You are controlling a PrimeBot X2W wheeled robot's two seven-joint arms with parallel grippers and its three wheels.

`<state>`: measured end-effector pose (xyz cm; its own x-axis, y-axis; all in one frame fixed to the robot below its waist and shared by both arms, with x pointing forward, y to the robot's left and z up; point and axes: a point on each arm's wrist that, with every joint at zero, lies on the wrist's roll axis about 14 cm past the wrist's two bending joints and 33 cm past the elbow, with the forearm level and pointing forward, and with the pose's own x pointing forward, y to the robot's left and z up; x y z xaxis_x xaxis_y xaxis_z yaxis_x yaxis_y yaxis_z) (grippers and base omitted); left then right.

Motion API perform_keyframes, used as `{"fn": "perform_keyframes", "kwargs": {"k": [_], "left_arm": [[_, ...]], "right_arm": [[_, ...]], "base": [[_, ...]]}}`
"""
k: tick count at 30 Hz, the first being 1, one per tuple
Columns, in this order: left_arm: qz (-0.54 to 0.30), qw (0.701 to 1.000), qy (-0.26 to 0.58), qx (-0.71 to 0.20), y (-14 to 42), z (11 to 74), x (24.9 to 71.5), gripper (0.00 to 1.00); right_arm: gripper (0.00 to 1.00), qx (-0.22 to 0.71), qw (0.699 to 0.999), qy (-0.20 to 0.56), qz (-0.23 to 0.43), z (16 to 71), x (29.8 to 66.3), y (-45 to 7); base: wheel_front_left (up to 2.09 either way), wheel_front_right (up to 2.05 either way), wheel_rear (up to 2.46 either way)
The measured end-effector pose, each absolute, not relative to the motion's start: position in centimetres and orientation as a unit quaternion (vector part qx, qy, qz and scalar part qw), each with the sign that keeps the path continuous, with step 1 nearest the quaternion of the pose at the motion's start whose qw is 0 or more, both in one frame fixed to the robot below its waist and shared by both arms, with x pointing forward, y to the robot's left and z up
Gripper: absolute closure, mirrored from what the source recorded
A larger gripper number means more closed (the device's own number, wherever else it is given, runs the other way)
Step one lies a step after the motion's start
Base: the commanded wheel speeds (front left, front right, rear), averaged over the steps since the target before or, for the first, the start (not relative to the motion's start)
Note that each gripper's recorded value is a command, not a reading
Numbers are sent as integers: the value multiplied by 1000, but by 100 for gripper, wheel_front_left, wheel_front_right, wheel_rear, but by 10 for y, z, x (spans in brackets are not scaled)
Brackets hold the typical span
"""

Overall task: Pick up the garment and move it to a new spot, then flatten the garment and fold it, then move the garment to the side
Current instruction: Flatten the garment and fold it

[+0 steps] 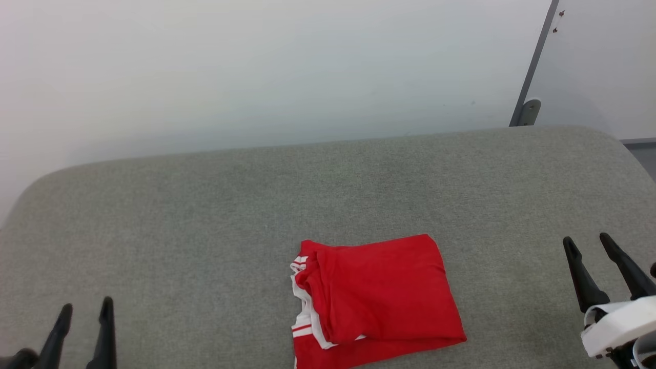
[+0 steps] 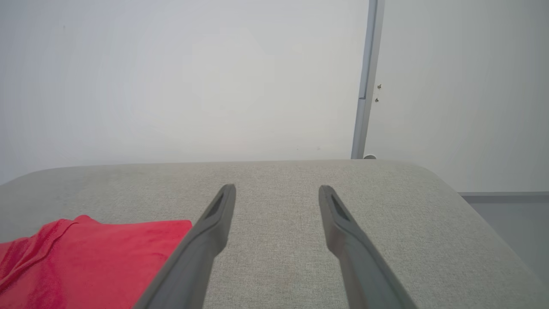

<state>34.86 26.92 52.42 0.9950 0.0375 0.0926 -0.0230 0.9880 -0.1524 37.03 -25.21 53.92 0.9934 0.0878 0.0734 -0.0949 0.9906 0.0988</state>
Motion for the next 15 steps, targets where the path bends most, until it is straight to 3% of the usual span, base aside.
{"fn": "perform_keyframes", "kwargs": {"k": [15], "left_arm": [[35, 993, -52, -97, 291, 524, 331, 0]], "right_arm": [[0, 66, 997, -38, 24, 533, 356, -259]], "base": [[0, 0, 0]]}}
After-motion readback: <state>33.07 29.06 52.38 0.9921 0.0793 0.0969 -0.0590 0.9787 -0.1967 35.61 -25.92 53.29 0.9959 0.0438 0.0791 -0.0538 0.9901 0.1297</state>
